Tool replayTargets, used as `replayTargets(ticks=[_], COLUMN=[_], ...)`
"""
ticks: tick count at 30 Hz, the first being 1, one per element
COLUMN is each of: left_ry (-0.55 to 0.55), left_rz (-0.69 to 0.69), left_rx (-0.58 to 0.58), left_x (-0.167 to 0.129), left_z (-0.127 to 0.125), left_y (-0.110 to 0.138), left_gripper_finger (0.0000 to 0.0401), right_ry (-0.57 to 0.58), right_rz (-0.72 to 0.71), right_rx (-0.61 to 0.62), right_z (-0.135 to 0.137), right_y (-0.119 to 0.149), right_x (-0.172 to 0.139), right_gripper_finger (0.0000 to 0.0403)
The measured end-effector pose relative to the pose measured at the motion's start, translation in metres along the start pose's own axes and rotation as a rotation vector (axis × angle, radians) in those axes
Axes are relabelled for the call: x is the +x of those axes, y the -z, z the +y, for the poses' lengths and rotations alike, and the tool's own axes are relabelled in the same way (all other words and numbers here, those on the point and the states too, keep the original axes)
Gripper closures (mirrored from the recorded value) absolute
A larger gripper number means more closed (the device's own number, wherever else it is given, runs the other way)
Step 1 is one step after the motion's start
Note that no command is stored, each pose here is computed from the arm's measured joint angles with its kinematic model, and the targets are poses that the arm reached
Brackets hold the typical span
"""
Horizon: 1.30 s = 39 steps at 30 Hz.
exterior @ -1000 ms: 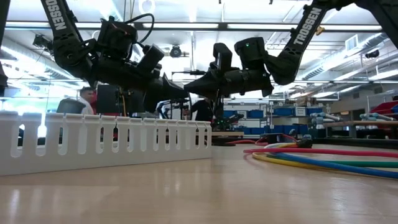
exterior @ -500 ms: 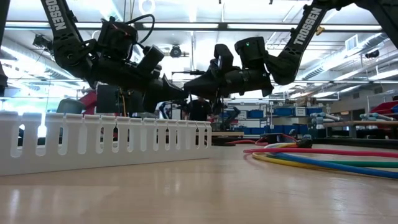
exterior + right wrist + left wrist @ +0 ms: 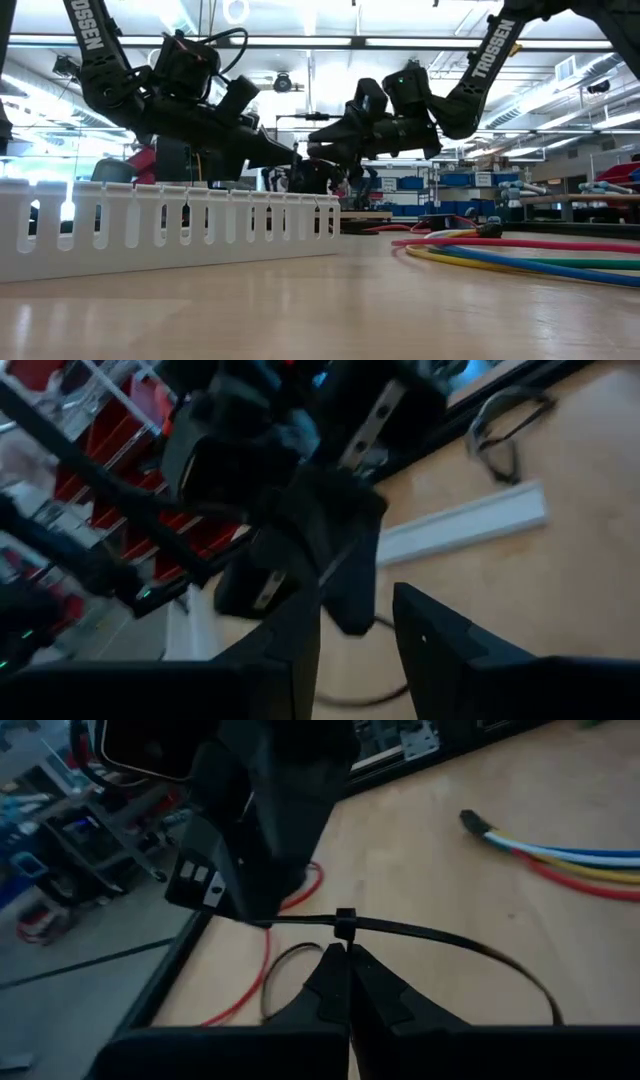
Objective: Ziptie cables
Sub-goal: Wrap the left black zip tie
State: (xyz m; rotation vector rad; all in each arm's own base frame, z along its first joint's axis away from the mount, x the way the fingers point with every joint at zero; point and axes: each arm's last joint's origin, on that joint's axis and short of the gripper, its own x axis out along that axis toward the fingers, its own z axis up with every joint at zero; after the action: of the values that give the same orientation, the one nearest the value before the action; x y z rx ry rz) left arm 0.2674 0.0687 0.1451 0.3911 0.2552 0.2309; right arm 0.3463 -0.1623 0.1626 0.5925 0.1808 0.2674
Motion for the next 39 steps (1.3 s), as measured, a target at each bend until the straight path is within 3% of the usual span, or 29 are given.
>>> replayTargets(ticks=[12, 23, 26, 32, 39], left_ry=[0.000, -0.006, -0.006, -0.008, -0.002], left_rz=[-0.003, -0.012, -0.012, -0.006, -0.006], left_rx=[-0.002, 0.000, 0.000, 0.000, -0.001], left_x=[0.000, 0.007, 0.007, 0.007, 0.007], left_z=[0.000, 0.004, 0.004, 0.004, 0.003], left_y=[0.000, -0.009, -0.009, -0.008, -0.008], left_gripper_finger=[0.0401, 0.0401, 0.0401, 0.0401, 0.0401], right_ry=[0.049, 0.037, 0.032, 0.019, 0.062], right_rz=[-0.004, -0.027, -0.020, -0.014, -0.041], right_rx=[-0.044, -0.058, -0.055, -0.095, -0.108], right_z=[0.010, 0.015, 0.015, 0.015, 0.010], right_y=[0.008, -0.003, -0.002, -0.002, -0.006], right_x=[0.014, 0.022, 0.022, 0.022, 0.017], right_gripper_finger=[0.0291, 0.0294, 0.0312, 0.0394, 0.0402])
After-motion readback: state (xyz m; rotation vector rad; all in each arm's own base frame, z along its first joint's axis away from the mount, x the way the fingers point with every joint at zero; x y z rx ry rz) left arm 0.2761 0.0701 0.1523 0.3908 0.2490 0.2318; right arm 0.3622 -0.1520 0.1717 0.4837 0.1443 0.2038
